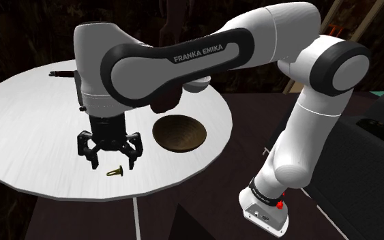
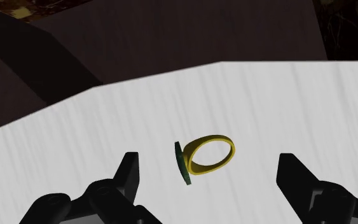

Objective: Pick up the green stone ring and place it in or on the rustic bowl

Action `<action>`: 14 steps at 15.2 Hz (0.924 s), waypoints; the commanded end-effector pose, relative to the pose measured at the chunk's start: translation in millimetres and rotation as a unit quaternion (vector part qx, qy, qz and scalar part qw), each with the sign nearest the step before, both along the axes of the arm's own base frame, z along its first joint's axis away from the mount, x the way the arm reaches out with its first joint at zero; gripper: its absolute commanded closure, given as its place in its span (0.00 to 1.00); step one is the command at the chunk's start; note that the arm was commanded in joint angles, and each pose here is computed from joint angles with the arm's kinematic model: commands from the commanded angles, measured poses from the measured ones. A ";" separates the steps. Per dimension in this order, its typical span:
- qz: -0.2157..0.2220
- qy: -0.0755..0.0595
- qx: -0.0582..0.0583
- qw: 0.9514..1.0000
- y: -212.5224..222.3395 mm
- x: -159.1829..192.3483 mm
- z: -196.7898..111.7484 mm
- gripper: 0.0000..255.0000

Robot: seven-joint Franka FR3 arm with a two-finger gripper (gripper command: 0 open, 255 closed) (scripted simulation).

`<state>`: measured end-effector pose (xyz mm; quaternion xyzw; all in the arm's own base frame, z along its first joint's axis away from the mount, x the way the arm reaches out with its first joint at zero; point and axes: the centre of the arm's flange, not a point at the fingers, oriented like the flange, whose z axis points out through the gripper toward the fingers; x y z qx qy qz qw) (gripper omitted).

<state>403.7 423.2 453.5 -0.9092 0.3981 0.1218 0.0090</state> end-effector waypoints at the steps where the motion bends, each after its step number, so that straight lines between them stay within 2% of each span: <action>1: -0.003 0.000 -0.001 1.000 0.2 -1.9 -10.5 0.00; 3: -0.003 0.000 -0.001 1.000 1.1 -3.8 -18.6 0.00; 10: -0.003 0.000 -0.001 1.000 1.2 -3.7 -18.5 0.00; 11: -0.003 0.000 -0.001 1.000 1.2 -3.7 -18.5 1.00; 14: -0.003 0.000 -0.001 1.000 1.0 -3.9 -18.6 1.00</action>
